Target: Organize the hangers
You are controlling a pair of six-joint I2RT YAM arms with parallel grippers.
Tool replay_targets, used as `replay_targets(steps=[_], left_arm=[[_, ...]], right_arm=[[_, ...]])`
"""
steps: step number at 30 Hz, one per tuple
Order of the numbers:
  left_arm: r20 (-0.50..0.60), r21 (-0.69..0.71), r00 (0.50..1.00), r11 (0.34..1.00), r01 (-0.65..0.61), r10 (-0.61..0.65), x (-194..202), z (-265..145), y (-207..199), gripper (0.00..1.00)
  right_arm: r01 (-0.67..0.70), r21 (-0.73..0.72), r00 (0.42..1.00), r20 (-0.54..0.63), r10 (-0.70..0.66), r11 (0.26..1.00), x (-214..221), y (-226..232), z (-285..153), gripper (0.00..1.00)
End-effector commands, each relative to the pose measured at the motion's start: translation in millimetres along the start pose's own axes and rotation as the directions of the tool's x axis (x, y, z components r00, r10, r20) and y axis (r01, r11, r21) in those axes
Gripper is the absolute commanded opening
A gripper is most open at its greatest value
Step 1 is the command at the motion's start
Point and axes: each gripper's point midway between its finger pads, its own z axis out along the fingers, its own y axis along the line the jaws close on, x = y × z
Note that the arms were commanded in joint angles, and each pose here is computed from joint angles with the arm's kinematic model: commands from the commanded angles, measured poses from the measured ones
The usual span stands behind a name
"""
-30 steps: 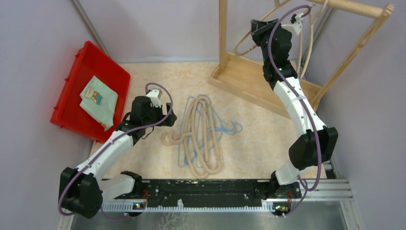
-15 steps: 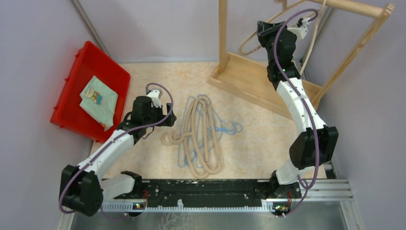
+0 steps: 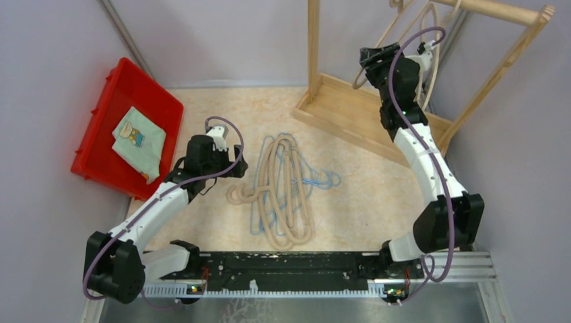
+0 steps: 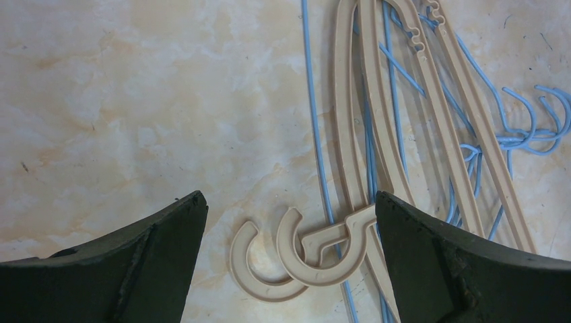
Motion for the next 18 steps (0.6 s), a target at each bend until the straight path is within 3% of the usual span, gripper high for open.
replay_targets(steps=[1, 6, 13, 18], left_arm=[[0.010, 0.010, 1.000, 1.000, -0.012, 0.012, -2, -2, -2, 1.00], [0.018, 0.025, 1.000, 1.000, -0.008, 0.007, -4, -2, -5, 1.00], [0.013, 0.042, 1.000, 0.999, 0.003, -0.004, -3, -1, -8, 1.00], [0.004, 0.050, 1.000, 0.999, 0.004, -0.004, 0, 0, -10, 1.00]], right_arm=[[0.060, -0.087, 0.998, 0.001, -0.060, 0.994, -15, 36, -48, 0.56], [0.200, -0.059, 0.970, -0.130, -0.206, 0.978, 25, 22, -86, 0.57], [0.375, 0.017, 0.876, -0.334, -0.348, 0.927, 83, -40, -148, 0.57], [0.432, 0.089, 0.863, -0.330, -0.383, 0.898, 74, -72, -181, 0.57]])
